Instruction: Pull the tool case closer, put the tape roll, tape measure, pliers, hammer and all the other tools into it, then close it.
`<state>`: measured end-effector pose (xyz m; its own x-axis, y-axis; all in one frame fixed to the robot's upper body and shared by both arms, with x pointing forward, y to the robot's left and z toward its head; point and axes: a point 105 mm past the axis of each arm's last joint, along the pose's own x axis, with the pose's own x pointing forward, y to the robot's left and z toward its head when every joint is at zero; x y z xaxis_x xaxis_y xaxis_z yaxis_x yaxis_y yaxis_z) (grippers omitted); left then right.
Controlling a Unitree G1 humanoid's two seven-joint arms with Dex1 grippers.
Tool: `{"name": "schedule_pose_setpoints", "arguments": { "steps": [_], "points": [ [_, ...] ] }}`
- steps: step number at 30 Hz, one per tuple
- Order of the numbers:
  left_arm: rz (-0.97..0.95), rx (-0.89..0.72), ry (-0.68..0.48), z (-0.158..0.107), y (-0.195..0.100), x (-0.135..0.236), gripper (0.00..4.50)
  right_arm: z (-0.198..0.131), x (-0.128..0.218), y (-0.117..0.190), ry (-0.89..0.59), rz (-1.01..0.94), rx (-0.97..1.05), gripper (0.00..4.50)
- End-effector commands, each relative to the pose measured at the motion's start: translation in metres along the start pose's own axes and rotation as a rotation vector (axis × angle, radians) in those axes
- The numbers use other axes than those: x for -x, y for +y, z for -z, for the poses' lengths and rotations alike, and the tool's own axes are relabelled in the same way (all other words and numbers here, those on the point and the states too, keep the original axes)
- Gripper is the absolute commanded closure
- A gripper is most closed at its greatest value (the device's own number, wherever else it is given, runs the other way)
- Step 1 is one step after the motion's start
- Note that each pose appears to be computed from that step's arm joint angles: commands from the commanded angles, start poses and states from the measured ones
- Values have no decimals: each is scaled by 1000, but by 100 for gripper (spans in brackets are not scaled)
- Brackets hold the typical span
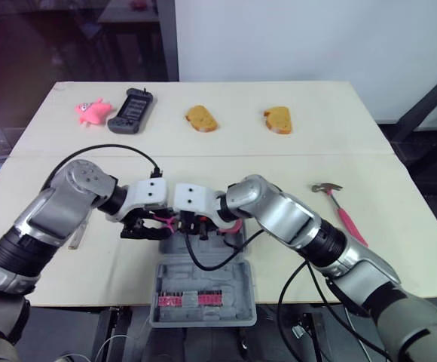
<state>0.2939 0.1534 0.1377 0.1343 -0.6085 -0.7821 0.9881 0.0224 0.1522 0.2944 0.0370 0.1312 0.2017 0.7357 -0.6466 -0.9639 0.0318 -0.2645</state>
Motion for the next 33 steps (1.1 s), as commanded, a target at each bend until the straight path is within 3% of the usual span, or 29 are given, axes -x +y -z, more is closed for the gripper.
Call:
{"name": "schedule_pose_setpoints", "arguments": {
  "steps": [1, 3, 7, 8, 12, 16, 21, 26, 33],
  "points": [
    [-21, -45, -59, -15, 3, 9, 215, -15, 3, -4, -64, 34, 21, 355],
    [-19, -46, -63, -15, 3, 9, 215, -15, 3, -5, -65, 35, 21, 355],
    [-25, -53, -88, -16, 2, 17, 25, -11, 7, -9, -61, 50, 18, 355],
    [-31, -48, -97, -17, 3, 19, 0, -9, 7, -10, -59, 53, 18, 355],
    [-47, -29, -111, -14, 3, 30, 0, -5, 10, -11, -52, 60, 17, 355],
    [-103, 108, -158, 18, -5, 58, 0, 1, 22, -17, -44, 79, 25, 355],
    [-258, 245, -377, 42, -10, 82, 0, 7, 39, -15, -21, 83, 44, 355],
    [-414, 249, -431, 79, -27, 97, 0, 16, 52, -6, 45, 49, 68, 355],
    [-348, 215, -506, 82, -49, 99, 0, 27, 54, -5, 119, 47, 89, 355]
  ]
}}
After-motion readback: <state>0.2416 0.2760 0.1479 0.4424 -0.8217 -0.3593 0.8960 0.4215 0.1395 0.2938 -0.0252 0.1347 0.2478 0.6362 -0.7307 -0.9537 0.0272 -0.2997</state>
